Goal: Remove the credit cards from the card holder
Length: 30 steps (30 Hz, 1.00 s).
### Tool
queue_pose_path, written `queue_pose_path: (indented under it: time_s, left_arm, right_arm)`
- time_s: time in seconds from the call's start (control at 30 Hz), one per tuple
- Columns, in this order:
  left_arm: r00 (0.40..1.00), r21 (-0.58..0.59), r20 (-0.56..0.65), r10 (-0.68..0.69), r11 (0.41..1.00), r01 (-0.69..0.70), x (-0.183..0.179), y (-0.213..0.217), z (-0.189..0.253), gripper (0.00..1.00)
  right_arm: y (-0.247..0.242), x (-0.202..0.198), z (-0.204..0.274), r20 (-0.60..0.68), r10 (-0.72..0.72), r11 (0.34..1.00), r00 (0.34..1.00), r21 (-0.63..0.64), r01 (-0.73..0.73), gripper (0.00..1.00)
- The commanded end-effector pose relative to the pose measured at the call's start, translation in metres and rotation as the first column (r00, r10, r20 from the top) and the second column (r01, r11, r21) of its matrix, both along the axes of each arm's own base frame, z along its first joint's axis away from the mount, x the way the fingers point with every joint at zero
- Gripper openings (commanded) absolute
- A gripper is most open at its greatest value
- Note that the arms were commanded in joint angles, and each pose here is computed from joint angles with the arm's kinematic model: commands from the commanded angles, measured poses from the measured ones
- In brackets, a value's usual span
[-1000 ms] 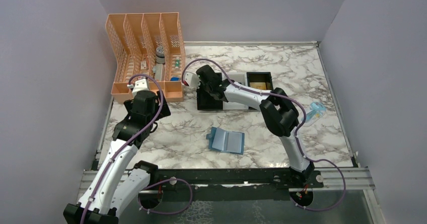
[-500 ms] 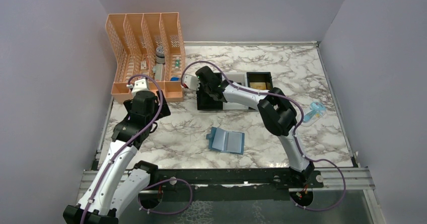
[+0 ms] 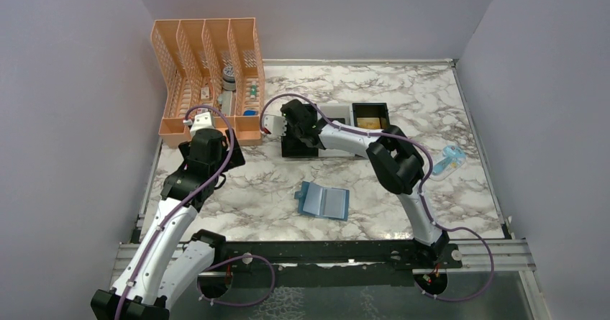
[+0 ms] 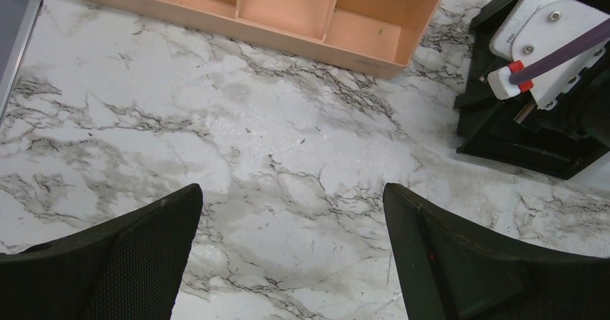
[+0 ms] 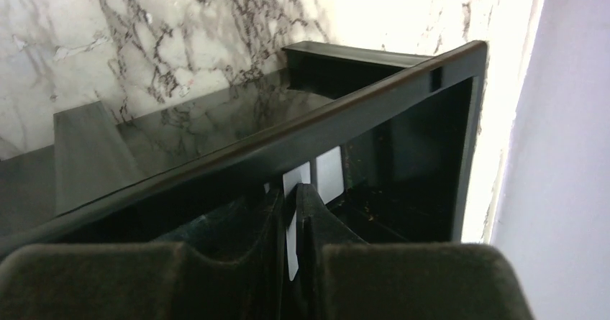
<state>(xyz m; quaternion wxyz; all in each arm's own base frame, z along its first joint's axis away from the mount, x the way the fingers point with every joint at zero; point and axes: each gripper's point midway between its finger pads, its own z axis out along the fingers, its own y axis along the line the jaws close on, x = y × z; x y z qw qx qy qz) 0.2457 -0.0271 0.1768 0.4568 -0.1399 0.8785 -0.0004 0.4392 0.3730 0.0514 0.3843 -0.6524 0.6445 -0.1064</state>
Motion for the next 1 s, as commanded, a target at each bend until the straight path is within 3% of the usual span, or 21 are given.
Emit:
queue_pose_path:
  time_s: [0.0, 0.43, 0.47, 0.5, 0.53, 0.57, 0.8, 0.97]
  left_arm:
    - [1.000, -0.006, 0.016, -0.025, 1.000, 0.025, 0.004, -0.004, 0.002, 0.99]
    - [1.000, -0.005, 0.007, -0.029, 1.000, 0.029, 0.004, -0.005, 0.000, 0.99]
    - [1.000, -0.005, 0.005, -0.028, 1.000, 0.029, 0.004, -0.004, 0.000, 0.99]
    - [1.000, -0.005, 0.004, -0.029, 1.000, 0.029, 0.004, -0.005, -0.001, 0.99]
    - [1.000, -0.005, 0.005, -0.029, 1.000, 0.029, 0.004, -0.005, 0.000, 0.99]
    - [1.000, -0.004, 0.003, -0.029, 1.000, 0.029, 0.004, -0.005, -0.001, 0.99]
    - [0.999, -0.005, -0.008, -0.038, 0.999, 0.038, 0.005, -0.006, -0.003, 0.99]
    - [0.999, -0.006, -0.006, -0.036, 0.999, 0.036, 0.005, -0.006, -0.003, 0.99]
  right_arm:
    - [-0.003, -0.001, -0.009, 0.005, 0.034, 0.999, 0.999, -0.016, -0.034, 0.14]
    - [-0.004, -0.001, -0.010, 0.005, 0.035, 0.999, 0.999, 0.001, -0.035, 0.16]
    - [-0.004, -0.001, -0.010, 0.002, 0.032, 0.999, 0.999, 0.007, -0.032, 0.25]
    - [-0.003, -0.001, -0.009, -0.003, 0.031, 0.999, 1.000, 0.017, -0.031, 0.45]
    - [-0.003, -0.001, -0.007, -0.007, 0.026, 0.999, 1.000, 0.027, -0.026, 0.55]
    - [-0.003, -0.002, -0.006, -0.012, 0.026, 0.999, 1.000, 0.036, -0.025, 0.57]
    - [-0.002, 0.003, 0.005, 0.012, 0.009, 0.997, 1.000, 0.074, -0.010, 0.58]
    - [0.002, 0.011, 0.032, 0.059, -0.034, 0.985, 0.998, 0.173, 0.023, 0.58]
